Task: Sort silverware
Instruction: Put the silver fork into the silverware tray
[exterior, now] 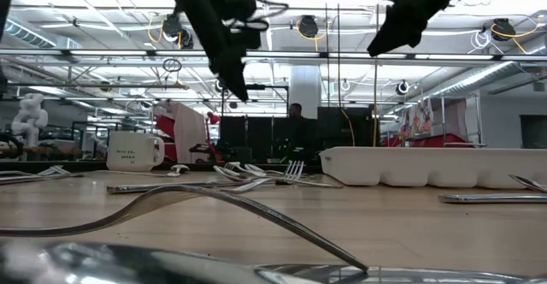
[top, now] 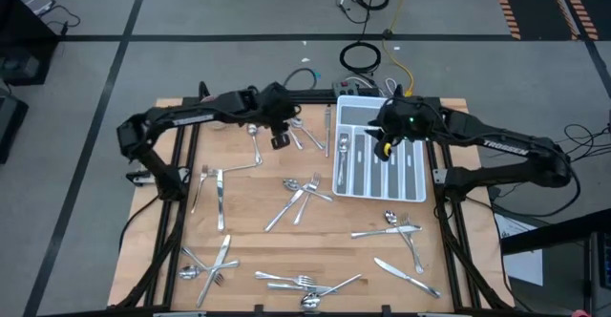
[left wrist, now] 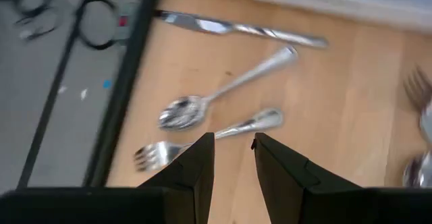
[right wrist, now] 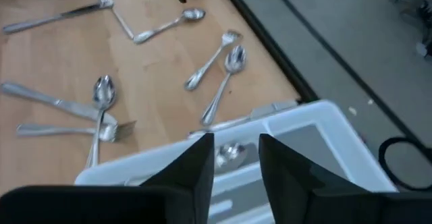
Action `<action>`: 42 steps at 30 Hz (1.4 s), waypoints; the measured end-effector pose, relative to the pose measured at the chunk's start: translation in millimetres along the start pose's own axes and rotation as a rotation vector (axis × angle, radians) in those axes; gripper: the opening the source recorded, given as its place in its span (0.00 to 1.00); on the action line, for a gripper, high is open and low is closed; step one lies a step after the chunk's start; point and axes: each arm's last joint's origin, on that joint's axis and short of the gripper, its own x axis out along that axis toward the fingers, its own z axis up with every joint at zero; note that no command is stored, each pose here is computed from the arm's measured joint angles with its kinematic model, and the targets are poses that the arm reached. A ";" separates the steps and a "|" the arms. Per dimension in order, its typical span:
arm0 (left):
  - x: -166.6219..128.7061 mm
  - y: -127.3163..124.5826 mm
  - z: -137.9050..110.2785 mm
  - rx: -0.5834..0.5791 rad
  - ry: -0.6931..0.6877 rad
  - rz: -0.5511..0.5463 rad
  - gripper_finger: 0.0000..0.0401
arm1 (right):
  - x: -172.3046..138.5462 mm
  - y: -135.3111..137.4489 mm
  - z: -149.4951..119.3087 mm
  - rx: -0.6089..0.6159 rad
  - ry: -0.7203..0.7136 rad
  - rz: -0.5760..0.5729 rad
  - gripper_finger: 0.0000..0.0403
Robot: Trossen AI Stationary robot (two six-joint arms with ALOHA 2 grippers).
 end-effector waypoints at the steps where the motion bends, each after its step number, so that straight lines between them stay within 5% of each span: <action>1: 7.4 1.2 -1.6 0.037 0.013 -0.024 0.28 | -1.4 0.8 -1.5 0.006 0.012 0.003 0.30; 9: 52.4 21.1 -18.7 0.232 0.115 -0.104 0.28 | -4.9 9.8 -10.7 0.012 0.095 0.036 0.33; 27: 98.9 60.1 -17.9 0.595 0.225 -0.184 0.28 | -7.0 23.0 -12.2 -0.018 0.101 0.087 0.33; 34: 114.7 57.6 -23.3 0.662 0.306 -0.245 0.28 | -7.0 23.0 -12.2 -0.003 0.101 0.085 0.33; 42: 119.7 63.4 -20.2 0.720 0.278 -0.185 0.28 | -6.9 22.7 -11.6 0.007 0.095 0.082 0.33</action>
